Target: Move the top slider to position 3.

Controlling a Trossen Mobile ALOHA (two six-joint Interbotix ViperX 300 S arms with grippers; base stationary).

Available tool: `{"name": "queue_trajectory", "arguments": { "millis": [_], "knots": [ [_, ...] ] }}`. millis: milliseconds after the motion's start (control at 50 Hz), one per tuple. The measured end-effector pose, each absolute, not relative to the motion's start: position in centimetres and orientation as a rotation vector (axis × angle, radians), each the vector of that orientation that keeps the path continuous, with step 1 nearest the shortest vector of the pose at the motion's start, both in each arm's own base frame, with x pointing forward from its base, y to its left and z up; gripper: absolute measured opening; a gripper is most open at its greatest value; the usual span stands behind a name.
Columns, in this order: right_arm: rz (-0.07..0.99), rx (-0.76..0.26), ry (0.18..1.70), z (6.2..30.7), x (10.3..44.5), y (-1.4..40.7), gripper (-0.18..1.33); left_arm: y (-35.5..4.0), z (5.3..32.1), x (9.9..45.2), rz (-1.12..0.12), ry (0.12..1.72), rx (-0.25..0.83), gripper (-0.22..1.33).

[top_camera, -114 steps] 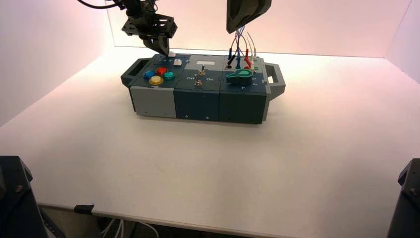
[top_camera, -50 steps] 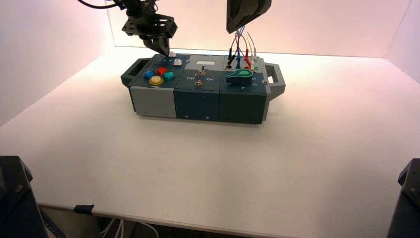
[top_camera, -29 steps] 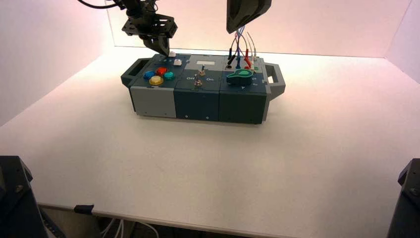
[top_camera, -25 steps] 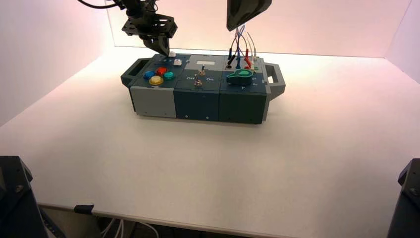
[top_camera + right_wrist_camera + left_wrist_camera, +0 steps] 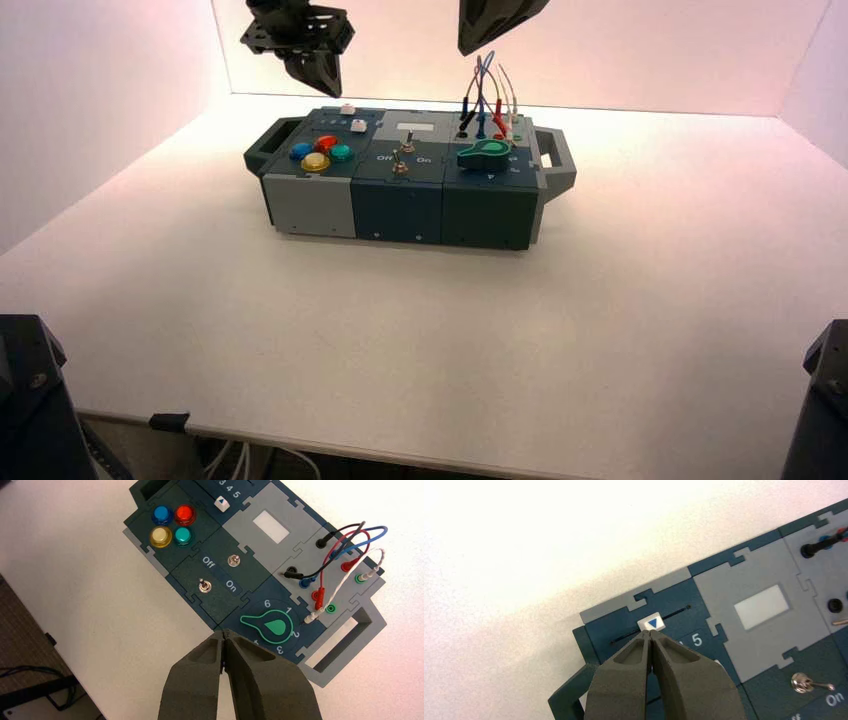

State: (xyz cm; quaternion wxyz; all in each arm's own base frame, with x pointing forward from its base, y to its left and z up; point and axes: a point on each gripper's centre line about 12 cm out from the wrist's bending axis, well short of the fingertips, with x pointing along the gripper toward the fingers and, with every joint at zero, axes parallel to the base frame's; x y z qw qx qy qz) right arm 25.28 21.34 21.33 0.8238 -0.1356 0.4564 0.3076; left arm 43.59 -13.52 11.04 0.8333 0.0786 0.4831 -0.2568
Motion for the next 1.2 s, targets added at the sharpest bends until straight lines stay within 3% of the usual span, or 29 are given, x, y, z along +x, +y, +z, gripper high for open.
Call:
{"name": "queue_trajectory", "arguments": {
  "millis": [240,560,1200],
  "knots": [
    [0.654,-0.286,0.97,21.4,25.3,21.3,-0.14,-13.5,11.7,43.6,-0.545,1.011,0.168,-0.16],
    [0.653,-0.286,0.97,21.4,25.3,21.3,-0.14,-13.5,10.1,44.1,-0.543,1.039,0.164,-0.16],
    [0.654,-0.288,0.969,21.4,25.2,21.3,-0.14,-13.7,9.8,45.3,-0.549,1.034,0.176,-0.16]
  ]
}}
